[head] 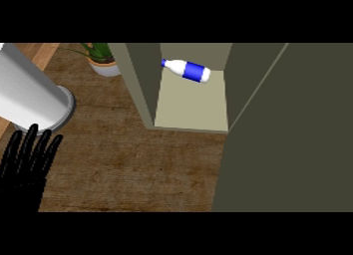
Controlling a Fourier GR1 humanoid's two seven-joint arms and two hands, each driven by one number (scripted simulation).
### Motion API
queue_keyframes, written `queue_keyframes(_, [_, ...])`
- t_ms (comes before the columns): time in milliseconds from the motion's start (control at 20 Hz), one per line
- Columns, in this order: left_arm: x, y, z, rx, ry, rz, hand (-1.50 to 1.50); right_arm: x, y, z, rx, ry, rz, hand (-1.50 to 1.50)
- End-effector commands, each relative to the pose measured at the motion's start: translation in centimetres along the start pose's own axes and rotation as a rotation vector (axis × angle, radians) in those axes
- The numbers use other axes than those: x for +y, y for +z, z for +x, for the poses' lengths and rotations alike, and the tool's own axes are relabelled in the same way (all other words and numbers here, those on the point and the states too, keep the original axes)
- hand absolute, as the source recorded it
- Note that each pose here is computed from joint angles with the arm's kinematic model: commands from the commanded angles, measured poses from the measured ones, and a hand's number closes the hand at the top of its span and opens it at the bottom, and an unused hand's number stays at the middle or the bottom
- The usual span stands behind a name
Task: Pick up the bottled water, place it into the cabinet and close the cabinet
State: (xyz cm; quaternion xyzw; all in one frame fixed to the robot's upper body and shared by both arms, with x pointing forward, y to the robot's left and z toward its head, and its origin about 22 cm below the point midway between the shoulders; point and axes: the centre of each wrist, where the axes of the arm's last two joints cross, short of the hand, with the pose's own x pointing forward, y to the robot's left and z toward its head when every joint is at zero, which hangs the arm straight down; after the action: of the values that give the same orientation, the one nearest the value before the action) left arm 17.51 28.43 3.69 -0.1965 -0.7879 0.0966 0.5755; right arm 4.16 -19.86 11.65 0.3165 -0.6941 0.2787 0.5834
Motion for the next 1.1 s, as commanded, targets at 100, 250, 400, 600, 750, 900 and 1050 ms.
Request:
queue_keyframes(100, [1.4, 1.0, 1.7, 0.011, -0.002, -0.025, -1.50, 2.9, -2.2, 2.3, -0.138, -0.127, 0.130, 1.50])
queue_keyframes(250, [1.9, 0.8, 2.1, 0.000, -0.001, -0.041, -1.50, 2.5, -2.5, 2.5, -0.136, -0.107, 0.163, 1.50])
queue_keyframes(400, [2.4, 1.3, 2.4, 0.018, 0.016, -0.070, -1.50, 2.2, -2.8, 1.8, -0.110, -0.094, 0.171, 1.50])
queue_keyframes(600, [2.8, 0.6, 3.2, -0.002, 0.006, -0.090, -1.50, 1.6, -3.1, 1.4, -0.060, -0.051, 0.189, 1.50])
queue_keyframes(750, [2.9, 0.4, 4.0, -0.003, 0.005, -0.120, -1.50, 1.2, -3.3, 1.1, -0.051, -0.039, 0.217, 1.50])
queue_keyframes(900, [3.3, 0.3, 4.1, 0.002, 0.002, -0.136, -1.50, 0.6, -3.5, 1.1, -0.051, 0.012, 0.237, 1.50])
queue_keyframes(1050, [3.7, 0.4, 4.1, 0.021, -0.004, -0.135, -1.50, 0.0, -3.6, 1.3, -0.016, 0.075, 0.271, 1.50])
